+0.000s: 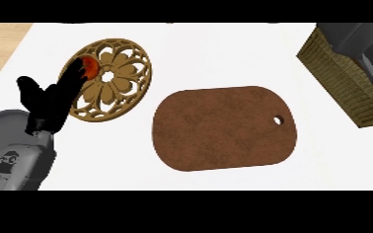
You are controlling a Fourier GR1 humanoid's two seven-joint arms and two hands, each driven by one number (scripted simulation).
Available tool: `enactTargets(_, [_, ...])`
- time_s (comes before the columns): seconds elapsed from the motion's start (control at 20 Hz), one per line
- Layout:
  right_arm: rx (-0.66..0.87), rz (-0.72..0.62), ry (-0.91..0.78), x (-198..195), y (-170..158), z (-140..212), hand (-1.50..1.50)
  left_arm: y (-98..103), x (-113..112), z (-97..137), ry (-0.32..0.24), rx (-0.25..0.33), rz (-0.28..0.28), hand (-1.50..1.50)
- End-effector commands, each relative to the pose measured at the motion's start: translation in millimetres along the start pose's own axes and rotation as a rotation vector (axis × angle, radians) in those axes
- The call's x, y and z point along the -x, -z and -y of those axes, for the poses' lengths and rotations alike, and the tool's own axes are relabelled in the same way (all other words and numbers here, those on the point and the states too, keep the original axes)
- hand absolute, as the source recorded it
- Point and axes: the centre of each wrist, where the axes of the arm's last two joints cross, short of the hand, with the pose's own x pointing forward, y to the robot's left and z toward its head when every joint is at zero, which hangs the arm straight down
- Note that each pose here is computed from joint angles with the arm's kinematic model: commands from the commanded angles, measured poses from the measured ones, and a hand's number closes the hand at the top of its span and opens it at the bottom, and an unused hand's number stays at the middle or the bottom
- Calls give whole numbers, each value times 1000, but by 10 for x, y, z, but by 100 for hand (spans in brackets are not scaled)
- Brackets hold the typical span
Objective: Pick the pear from the cutting board and place it in the basket
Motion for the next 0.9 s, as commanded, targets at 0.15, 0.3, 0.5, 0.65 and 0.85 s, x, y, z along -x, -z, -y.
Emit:
enactTargets(0.15, [111, -136, -142, 279, 356, -5, 150, 16, 31, -124, 10, -29, 0, 0])
enactTargets(0.3, [112, -153, -148, 456, 546, -4, 150, 27, -1, -42, 1, -30, -2, 0])
enactTargets(0.5, [102, -163, -151, 686, 693, -64, 150, 12, 59, -274, 6, -27, -9, 0])
enactTargets(0.65, [103, -146, -196, 908, 829, -104, 150, -75, 25, -291, 5, -29, -6, 0])
enactTargets(0.85, [114, -164, -141, 1216, 947, -185, 150, -102, 119, -223, 5, -53, -12, 0])
